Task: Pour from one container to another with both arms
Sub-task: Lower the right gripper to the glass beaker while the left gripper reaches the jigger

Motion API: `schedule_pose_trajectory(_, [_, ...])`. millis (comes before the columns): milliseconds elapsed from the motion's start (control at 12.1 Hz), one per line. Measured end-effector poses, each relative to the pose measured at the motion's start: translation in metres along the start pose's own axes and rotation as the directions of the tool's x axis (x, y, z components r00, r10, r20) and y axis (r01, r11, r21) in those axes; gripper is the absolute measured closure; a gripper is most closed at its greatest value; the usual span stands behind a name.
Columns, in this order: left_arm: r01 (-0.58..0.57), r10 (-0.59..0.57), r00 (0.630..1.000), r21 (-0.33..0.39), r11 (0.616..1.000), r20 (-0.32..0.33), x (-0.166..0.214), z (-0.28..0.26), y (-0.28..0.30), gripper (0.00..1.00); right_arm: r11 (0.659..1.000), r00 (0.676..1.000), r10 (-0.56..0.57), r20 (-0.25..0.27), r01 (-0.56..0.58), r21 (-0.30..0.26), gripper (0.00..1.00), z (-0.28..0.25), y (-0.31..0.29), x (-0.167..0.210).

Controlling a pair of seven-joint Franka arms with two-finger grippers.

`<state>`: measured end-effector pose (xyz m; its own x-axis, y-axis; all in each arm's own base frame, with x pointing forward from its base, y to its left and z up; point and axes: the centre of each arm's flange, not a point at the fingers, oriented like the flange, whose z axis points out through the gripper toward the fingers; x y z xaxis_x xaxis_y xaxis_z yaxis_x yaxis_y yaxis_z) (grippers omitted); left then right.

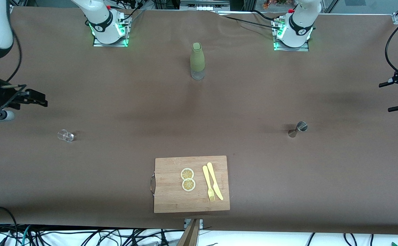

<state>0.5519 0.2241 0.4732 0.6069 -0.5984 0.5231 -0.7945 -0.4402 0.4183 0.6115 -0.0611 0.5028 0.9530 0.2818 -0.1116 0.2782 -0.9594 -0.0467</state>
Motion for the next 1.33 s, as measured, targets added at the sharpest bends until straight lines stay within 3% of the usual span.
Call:
schedule_pose_trajectory(166, [-0.031, 0.029, 0.999, -0.039, 0.999, -0.039, -0.009, 0.011, -0.01, 0.0, 0.97, 0.973, -0.23, -0.011, 0.23, 0.075, 0.0, 0.028, 0.043, -0.007])
schedule_pose_trajectory(331, [-0.058, 0.054, 0.996, -0.075, 0.995, -0.064, -0.018, 0.025, -0.022, 0.0, 0.905, 0.922, -0.377, -0.086, 0.387, 0.175, 0.0, 0.06, 0.088, -0.018])
schedule_pose_trajectory(497, [-0.105, 0.096, 0.992, -0.105, 0.989, -0.087, -0.029, 0.042, -0.035, 0.0, 0.822, 0.857, -0.482, -0.182, 0.514, 0.246, 0.0, 0.102, 0.13, -0.032])
schedule_pose_trajectory(663, [-0.169, 0.155, 0.981, -0.128, 0.977, -0.119, -0.043, 0.058, -0.049, 0.0, 0.712, 0.765, -0.564, -0.311, 0.641, 0.286, 0.0, 0.151, 0.16, -0.04])
schedule_pose_trajectory(828, [-0.229, 0.207, 0.967, -0.149, 0.962, -0.15, -0.061, 0.075, -0.062, 0.0, 0.599, 0.652, -0.609, -0.452, 0.751, 0.277, 0.0, 0.196, 0.175, -0.042])
schedule_pose_trajectory(994, [-0.278, 0.246, 0.951, -0.173, 0.945, -0.187, -0.077, 0.095, -0.075, 0.0, 0.509, 0.548, -0.611, -0.57, 0.825, 0.248, 0.0, 0.232, 0.178, -0.041])
schedule_pose_trajectory(1160, [-0.318, 0.265, 0.928, -0.19, 0.929, -0.261, -0.086, 0.122, -0.088, 0.0, 0.446, 0.464, -0.593, -0.658, 0.87, 0.21, 0.0, 0.26, 0.177, -0.038])
schedule_pose_trajectory(1325, [-0.352, 0.276, 0.905, -0.205, 0.913, -0.323, -0.09, 0.152, -0.099, 0.0, 0.4, 0.401, -0.586, -0.705, 0.899, 0.179, 0.0, 0.281, 0.18, -0.038])
